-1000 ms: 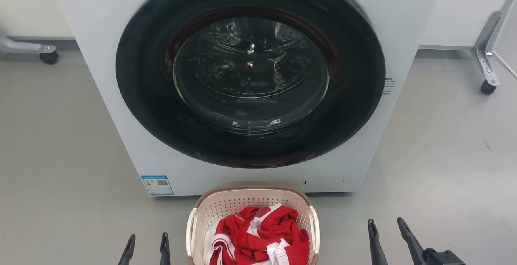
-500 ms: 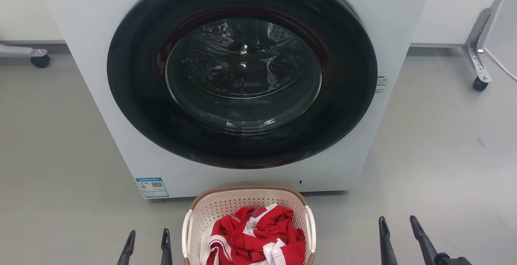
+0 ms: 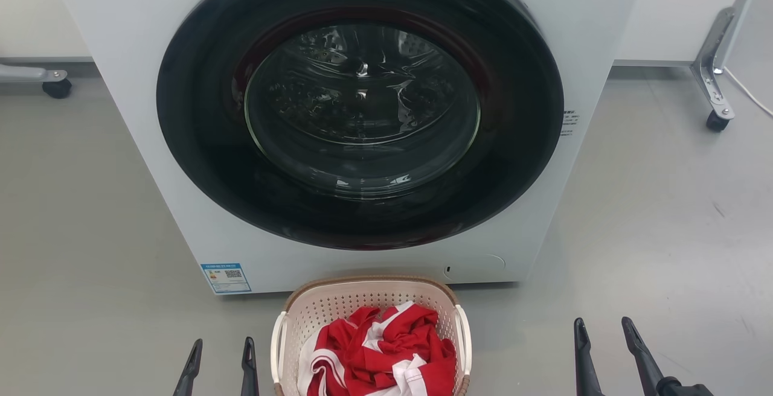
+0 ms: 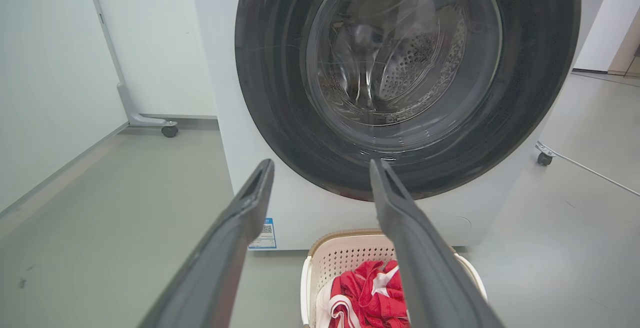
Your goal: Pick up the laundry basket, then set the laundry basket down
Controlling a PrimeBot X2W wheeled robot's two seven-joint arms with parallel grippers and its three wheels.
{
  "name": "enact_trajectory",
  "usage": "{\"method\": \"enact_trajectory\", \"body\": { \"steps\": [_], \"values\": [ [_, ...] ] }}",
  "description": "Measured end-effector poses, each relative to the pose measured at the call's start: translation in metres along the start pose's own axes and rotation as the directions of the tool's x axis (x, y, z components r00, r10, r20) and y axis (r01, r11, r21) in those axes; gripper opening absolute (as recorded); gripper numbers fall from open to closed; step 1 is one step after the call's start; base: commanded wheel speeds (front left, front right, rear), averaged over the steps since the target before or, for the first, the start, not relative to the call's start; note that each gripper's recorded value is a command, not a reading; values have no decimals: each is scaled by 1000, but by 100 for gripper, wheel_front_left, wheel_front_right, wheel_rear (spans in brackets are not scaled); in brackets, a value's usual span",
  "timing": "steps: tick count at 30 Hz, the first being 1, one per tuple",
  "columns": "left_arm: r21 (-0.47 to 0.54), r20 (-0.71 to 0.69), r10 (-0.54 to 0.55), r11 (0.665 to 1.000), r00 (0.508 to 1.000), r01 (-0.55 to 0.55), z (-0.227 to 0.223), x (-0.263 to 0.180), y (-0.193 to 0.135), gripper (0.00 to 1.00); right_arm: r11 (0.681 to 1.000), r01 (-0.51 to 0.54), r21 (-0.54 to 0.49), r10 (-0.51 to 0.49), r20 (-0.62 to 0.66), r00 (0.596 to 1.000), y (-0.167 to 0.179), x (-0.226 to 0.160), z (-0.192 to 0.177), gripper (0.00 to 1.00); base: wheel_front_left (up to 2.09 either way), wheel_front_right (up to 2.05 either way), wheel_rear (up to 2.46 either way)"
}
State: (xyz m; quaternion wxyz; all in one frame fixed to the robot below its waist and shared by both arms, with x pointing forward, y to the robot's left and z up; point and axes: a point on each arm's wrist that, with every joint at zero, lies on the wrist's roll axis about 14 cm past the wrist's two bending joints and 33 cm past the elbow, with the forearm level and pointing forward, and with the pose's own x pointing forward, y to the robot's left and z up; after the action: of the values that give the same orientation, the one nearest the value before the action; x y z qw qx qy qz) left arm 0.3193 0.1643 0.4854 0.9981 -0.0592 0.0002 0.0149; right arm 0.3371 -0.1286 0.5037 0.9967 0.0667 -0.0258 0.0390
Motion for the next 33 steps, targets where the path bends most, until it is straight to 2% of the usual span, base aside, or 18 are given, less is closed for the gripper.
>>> {"method": "enact_trajectory", "body": {
  "steps": [13, 14, 21, 24, 33],
  "values": [
    [24, -12, 11, 1000, 1000, -10, -4, -3, 4, 100, 1000, 11, -8, -11, 11, 1000, -2, 2, 3, 100, 0, 0, 0],
    [24, -12, 13, 1000, 1000, -13, -4, -2, 4, 0, 1000, 12, -8, -12, 11, 1000, -3, 2, 3, 0, 0, 0, 0],
    [31, -78, 17, 999, 997, -14, -24, -8, 6, 0, 1000, 21, -12, -22, -72, 997, -5, -7, -22, 0, 0, 0, 0],
    [18, -94, 19, 1000, 995, -18, -27, -8, 7, 0, 1000, 30, 6, -29, -76, 997, -7, -6, -22, 0, 0, 0, 0],
    [-105, -142, 48, 992, 989, -63, -35, -7, 16, 0, 989, 85, 124, -69, -131, 989, -20, -6, -32, 0, 0, 0, 0]
  ]
}}
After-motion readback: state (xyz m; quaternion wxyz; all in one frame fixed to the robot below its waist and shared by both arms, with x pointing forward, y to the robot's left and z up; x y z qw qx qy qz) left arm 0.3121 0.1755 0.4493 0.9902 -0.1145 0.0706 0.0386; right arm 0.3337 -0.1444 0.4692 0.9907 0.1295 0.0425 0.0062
